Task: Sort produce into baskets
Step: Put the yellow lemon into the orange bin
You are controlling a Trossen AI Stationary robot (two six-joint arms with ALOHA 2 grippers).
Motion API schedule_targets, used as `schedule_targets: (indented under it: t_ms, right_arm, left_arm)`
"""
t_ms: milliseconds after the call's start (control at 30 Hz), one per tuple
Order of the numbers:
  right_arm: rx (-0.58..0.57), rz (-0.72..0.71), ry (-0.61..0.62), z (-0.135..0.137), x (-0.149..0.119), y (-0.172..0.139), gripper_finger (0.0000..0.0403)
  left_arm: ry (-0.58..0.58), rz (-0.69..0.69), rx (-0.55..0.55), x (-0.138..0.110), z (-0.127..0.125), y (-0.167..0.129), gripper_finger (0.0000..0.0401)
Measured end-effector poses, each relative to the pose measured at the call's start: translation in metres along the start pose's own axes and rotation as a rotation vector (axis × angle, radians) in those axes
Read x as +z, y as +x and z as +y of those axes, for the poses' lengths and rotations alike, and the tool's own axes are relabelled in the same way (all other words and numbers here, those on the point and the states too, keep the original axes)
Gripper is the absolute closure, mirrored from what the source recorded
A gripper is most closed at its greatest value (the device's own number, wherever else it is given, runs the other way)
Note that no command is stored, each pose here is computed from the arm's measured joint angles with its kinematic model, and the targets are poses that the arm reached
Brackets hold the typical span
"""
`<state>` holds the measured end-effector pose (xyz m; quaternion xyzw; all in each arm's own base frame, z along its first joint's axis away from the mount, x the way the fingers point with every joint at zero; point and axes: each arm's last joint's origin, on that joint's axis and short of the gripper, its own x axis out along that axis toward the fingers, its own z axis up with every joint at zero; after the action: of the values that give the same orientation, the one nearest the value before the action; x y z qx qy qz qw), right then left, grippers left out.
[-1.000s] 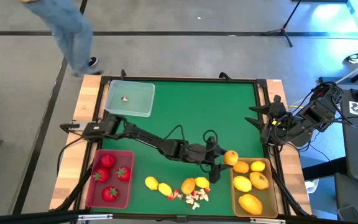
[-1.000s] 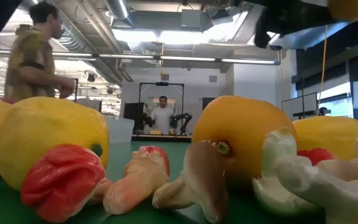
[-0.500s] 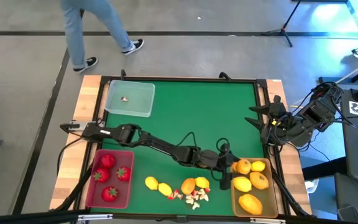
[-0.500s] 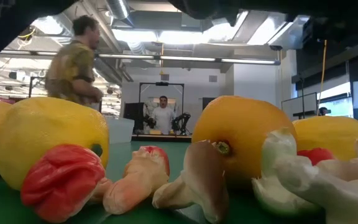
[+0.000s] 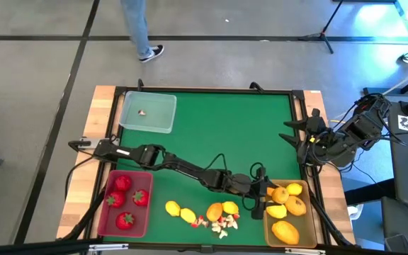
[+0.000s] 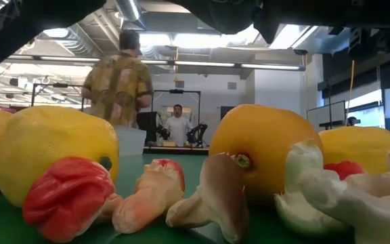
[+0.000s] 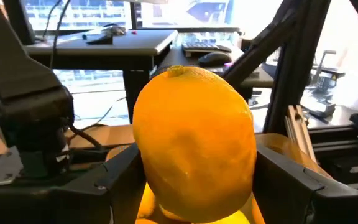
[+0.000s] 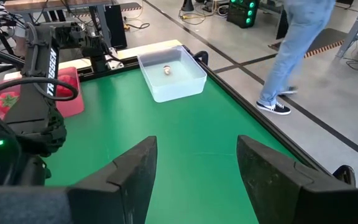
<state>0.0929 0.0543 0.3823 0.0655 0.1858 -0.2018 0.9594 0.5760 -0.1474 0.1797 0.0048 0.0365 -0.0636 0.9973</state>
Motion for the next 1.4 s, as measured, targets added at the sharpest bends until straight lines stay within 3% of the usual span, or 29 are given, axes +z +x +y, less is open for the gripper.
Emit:
schedule_targets:
  t_ms: [167,333,733,1100,1267,1400]
  right_arm:
    - [0.0,0.0,0.0,0.0,0.0,0.0,0.0182]
    - [0.0,0.0,0.0,0.0,0.0,0.0,0.0182]
    - [-0.004,0.004,-0.01,0.001,-0.001,0.001,0.0182]
    - [-0.004,0.004,-0.01,0.001,-0.001,0.001,0.0182]
    - [-0.002,0.005,-0.009,0.001,-0.001,0.001,0.0182]
    - [-0.001,0.005,-0.007,0.001,0.0,0.001,0.0182]
  left_arm:
    - [0.04,0.0,0.016,0.0,0.008,0.001,0.0152]
    - [0.01,0.039,0.026,-0.004,0.014,0.001,0.0152]
    - [0.11,0.123,0.018,-0.043,0.012,0.007,0.0151]
    - [0.069,0.11,0.037,-0.04,0.021,0.008,0.0069]
    - [0.044,0.116,0.019,-0.04,0.02,0.008,0.0066]
    - [0.05,0.126,-0.036,-0.019,0.019,0.003,0.0072]
